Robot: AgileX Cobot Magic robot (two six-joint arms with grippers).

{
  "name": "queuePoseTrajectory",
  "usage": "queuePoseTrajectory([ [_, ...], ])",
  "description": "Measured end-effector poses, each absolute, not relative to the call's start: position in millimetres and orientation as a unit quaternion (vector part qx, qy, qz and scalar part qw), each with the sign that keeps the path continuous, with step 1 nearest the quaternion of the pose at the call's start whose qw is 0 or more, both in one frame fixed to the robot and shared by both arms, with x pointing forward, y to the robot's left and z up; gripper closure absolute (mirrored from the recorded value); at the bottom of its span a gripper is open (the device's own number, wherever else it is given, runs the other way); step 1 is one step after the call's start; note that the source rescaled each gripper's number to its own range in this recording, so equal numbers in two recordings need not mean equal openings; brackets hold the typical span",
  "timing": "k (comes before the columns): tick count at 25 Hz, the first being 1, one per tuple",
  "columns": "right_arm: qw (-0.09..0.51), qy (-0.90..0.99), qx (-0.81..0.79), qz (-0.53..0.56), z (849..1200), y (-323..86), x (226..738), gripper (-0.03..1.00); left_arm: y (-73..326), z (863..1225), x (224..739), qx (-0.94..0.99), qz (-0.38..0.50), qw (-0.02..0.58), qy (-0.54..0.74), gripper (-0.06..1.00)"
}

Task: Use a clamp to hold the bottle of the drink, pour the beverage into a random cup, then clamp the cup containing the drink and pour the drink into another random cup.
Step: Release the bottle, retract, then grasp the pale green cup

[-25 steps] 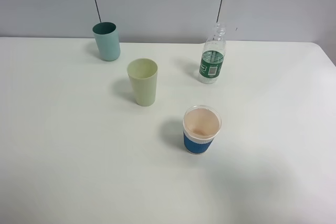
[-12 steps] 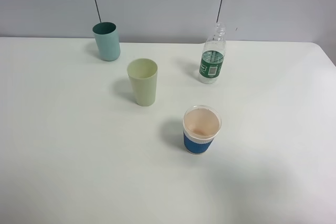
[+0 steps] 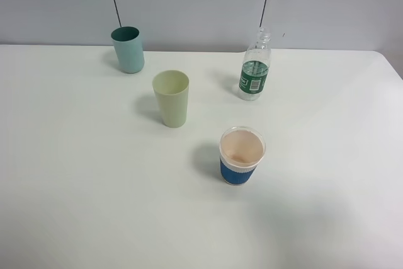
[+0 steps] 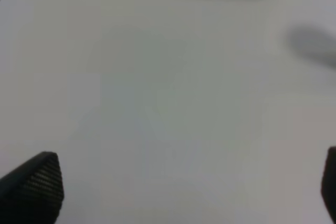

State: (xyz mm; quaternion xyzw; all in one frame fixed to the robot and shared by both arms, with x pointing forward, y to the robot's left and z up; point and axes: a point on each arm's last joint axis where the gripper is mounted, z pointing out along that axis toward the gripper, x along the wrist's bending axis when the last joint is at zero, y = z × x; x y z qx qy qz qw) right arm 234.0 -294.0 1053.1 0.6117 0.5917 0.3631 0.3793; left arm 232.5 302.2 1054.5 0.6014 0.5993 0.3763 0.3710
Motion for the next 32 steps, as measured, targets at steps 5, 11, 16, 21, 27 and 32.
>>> queuePoseTrajectory([
  [5, 0.379, 0.592, 0.612, 0.363, 1053.1, -294.0, 234.0, -0.03, 302.2, 1054.5, 232.5, 0.601, 0.376, 0.371, 0.599, -0.06],
  [11, 0.379, 0.592, 0.612, 0.363, 1053.1, -294.0, 234.0, -0.03, 302.2, 1054.5, 232.5, 0.601, 0.376, 0.371, 0.599, -0.06],
  [16, 0.38, 0.592, 0.611, 0.363, 1053.1, -294.0, 234.0, -0.03, 302.2, 1054.5, 232.5, 0.601, 0.376, 0.371, 0.599, -0.06],
  [21, 0.38, 0.592, 0.611, 0.363, 1053.1, -294.0, 234.0, -0.03, 302.2, 1054.5, 232.5, 0.601, 0.376, 0.371, 0.599, -0.06],
  [27, 0.38, 0.592, 0.611, 0.363, 1053.1, -294.0, 234.0, -0.03, 302.4, 1054.5, 232.5, 0.599, 0.376, 0.372, 0.602, -0.06],
  [32, 0.38, 0.592, 0.611, 0.363, 1053.1, -294.0, 234.0, -0.03, 302.5, 1064.8, 245.4, 0.602, 0.37, 0.365, 0.606, -0.06],
])
